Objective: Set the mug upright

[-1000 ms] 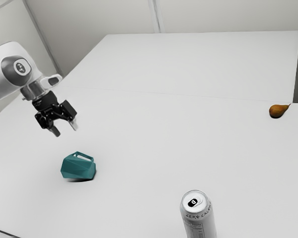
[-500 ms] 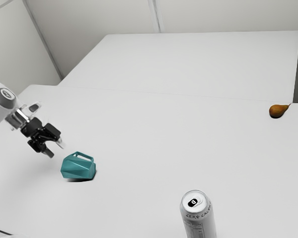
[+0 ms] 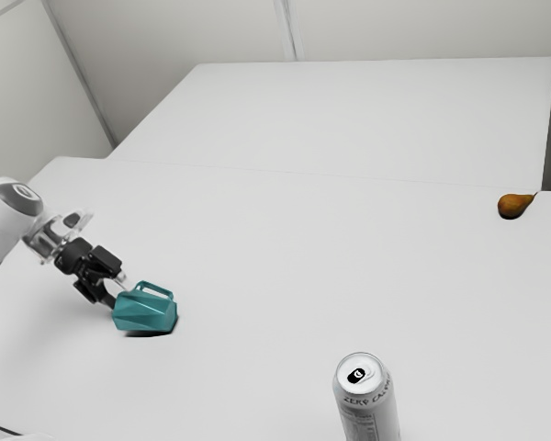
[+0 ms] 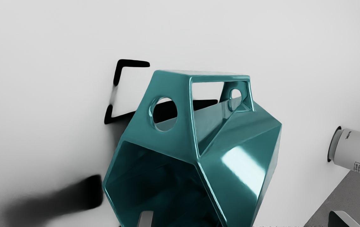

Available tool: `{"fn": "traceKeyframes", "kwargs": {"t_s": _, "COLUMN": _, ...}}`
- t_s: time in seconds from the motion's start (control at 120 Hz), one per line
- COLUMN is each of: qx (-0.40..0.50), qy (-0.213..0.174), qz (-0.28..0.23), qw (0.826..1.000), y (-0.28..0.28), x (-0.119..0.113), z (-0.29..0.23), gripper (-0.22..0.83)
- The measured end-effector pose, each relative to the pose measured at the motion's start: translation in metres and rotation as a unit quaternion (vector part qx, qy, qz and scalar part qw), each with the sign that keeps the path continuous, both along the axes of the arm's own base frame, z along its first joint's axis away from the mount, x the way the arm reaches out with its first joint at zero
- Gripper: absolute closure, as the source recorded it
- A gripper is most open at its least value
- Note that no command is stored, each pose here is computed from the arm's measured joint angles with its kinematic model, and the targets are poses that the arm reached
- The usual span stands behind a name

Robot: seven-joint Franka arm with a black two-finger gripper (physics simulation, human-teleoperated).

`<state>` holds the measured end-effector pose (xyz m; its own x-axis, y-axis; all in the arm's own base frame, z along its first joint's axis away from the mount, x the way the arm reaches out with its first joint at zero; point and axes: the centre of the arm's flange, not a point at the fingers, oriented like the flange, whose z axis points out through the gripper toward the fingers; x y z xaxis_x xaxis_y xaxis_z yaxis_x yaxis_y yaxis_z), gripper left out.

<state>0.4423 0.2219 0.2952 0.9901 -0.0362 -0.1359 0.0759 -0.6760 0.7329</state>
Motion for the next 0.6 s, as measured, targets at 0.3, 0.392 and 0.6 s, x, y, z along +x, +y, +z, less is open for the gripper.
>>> {"fn": "traceKeyframes", "kwargs": {"t_s": 0.3, "qx": -0.033, "qy": -0.009, "qz": -0.008, "qw": 0.999, "y": -0.012, "x": -0.006, "z": -0.009, "gripper": 0.22}}
{"fn": "traceKeyframes", "kwargs": {"t_s": 0.392, "qx": -0.036, "qy": -0.015, "qz": -0.009, "qw": 0.999, "y": -0.012, "x": -0.006, "z": -0.009, "gripper": 0.32}}
{"fn": "traceKeyframes", "kwargs": {"t_s": 0.6, "qx": -0.037, "qy": -0.027, "qz": -0.015, "qw": 0.999, "y": -0.013, "x": -0.005, "z": -0.004, "gripper": 0.56}}
